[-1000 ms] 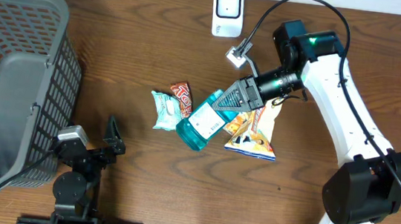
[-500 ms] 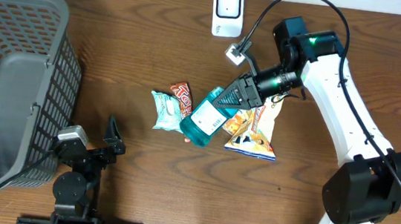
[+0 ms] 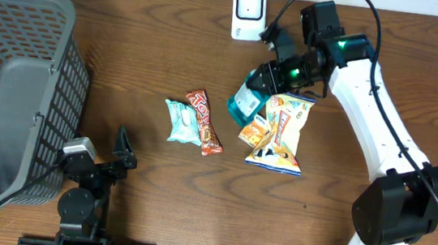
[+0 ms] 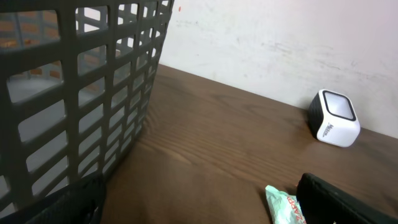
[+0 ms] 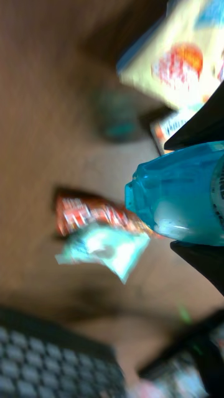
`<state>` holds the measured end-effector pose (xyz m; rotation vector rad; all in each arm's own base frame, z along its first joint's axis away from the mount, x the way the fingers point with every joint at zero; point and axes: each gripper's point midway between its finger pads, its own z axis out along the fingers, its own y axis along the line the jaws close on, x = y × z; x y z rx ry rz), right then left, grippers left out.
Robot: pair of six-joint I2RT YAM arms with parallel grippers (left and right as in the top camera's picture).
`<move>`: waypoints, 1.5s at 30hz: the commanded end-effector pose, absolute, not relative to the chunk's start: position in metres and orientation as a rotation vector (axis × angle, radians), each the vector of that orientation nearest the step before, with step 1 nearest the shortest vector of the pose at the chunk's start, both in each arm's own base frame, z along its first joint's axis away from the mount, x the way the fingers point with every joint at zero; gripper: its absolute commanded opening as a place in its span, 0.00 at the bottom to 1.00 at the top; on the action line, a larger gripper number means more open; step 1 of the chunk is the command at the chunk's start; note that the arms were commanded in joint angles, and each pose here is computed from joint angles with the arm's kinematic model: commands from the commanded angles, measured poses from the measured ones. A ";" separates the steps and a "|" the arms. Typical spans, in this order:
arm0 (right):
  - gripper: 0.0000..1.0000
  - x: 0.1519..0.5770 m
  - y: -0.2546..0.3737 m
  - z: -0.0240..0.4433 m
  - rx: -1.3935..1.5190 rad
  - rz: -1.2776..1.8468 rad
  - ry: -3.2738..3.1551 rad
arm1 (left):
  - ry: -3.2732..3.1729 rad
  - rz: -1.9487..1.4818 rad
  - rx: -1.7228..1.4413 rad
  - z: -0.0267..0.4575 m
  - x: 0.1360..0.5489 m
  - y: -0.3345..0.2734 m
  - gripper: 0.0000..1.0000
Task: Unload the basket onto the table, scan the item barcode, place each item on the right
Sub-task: 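Carry the teal bottle toward the scanner with the right gripper, then hold the teal bottle in front of the scanner window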
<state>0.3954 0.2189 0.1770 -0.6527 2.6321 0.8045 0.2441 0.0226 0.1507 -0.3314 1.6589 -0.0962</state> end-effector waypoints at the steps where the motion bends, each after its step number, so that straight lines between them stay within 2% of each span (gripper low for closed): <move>1: 0.16 0.417 0.204 0.188 -0.505 0.590 2.621 | 1.712 -0.080 -0.351 0.132 0.243 0.025 0.98; 5: 0.17 0.433 0.200 0.192 -0.470 0.441 2.579 | 1.712 -0.080 -0.351 0.132 0.243 0.025 0.98; 12: 0.20 0.473 0.173 0.229 -0.354 -0.010 2.401 | 1.712 -0.080 -0.351 0.132 0.243 0.025 0.98; 16: 0.22 0.489 0.176 0.244 -0.314 -0.085 2.304 | 1.712 -0.080 -0.351 0.132 0.243 0.025 0.98; 23: 0.18 0.530 0.182 0.242 -0.229 -0.156 2.173 | 1.712 -0.080 -0.351 0.132 0.243 0.025 0.98; 28: 0.20 0.553 0.185 0.238 -0.234 -0.281 2.103 | 1.713 -0.080 -0.351 0.132 0.243 0.025 0.98; 36: 0.20 0.601 0.200 0.234 -0.277 -0.587 1.978 | 1.713 -0.080 -0.351 0.132 0.243 0.025 0.98; 45: 0.20 0.634 0.226 0.234 -0.361 -0.919 1.754 | 1.713 -0.080 -0.351 0.132 0.243 0.025 0.98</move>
